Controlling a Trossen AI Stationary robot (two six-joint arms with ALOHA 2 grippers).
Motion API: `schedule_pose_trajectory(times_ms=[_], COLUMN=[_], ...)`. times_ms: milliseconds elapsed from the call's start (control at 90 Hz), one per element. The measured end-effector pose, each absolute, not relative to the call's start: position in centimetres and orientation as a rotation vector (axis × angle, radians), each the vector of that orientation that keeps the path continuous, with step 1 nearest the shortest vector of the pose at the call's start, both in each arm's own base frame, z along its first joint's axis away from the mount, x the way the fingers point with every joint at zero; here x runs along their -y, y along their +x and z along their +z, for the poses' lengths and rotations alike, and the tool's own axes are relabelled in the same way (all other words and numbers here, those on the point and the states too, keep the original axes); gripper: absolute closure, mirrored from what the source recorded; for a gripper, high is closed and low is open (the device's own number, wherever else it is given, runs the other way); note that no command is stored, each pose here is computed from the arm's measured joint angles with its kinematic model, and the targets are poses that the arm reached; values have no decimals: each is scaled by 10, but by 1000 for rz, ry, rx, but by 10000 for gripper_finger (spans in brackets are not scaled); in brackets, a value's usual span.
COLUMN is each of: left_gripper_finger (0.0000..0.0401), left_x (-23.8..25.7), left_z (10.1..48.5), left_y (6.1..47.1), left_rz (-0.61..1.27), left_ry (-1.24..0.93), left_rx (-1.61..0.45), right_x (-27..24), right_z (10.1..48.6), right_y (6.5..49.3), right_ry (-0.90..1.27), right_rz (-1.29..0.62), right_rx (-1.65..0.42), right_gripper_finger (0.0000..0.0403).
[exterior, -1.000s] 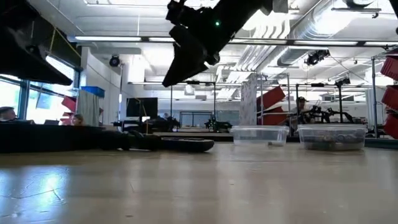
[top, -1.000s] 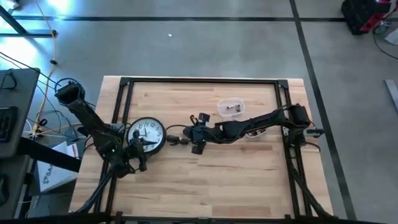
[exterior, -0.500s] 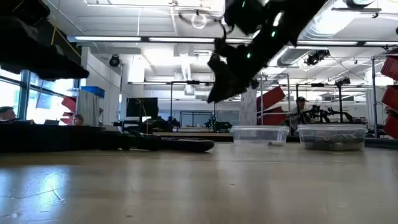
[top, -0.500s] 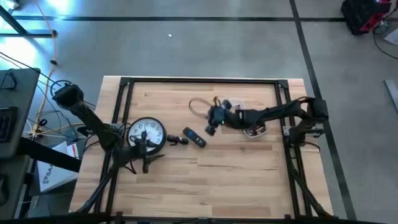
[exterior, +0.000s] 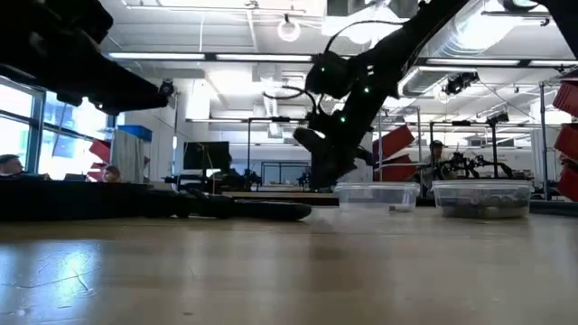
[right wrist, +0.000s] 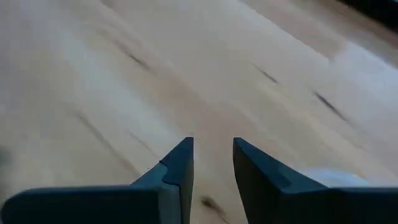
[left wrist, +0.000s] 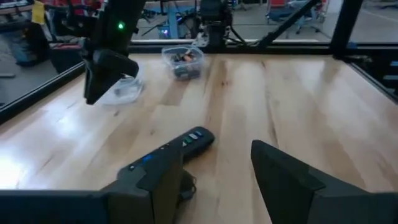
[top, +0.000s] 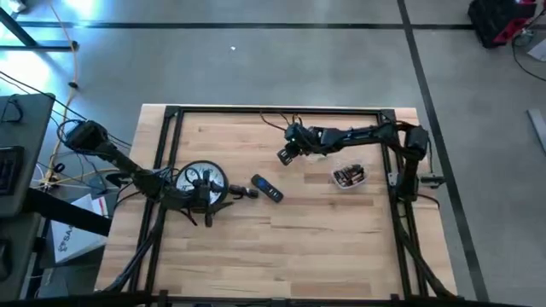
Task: Insert battery
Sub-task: Adjust the transparent bin with the silver batteries, then return to home position
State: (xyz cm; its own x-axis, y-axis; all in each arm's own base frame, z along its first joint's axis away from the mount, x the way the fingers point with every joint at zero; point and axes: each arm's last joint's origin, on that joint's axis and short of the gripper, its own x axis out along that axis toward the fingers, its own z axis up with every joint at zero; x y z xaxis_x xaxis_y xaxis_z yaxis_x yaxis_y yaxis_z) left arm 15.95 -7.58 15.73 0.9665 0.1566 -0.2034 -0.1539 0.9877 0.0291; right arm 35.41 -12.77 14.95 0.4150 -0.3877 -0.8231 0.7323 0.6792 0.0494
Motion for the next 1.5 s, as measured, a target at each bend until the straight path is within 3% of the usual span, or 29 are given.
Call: schedule_pose_trajectory(times_ms=[433, 578, 744, 922, 1211, 1500], left_gripper_finger=[229, 229, 229, 229, 229, 229], left_x=[70, 67, 62, 55, 45, 35], left_z=[173, 176, 182, 188, 196, 197], left_y=[151, 145, 137, 125, 107, 99], left_rz=[171, 171, 141, 142, 108, 149], left_ry=[82, 86, 82, 73, 64, 68], left_rx=[-149, -155, -153, -145, -101, -90], right_x=[126, 109, 86, 67, 39, 14], right_z=[139, 147, 176, 195, 200, 195], right_y=[324, 325, 323, 292, 216, 171], right_ry=[361, 277, 207, 212, 273, 232], right_rz=[-957, -981, -947, -897, -676, -439], right_rx=[-1161, -1161, -1053, -929, -660, -367], right_gripper_finger=[325, 325, 325, 325, 325, 325])
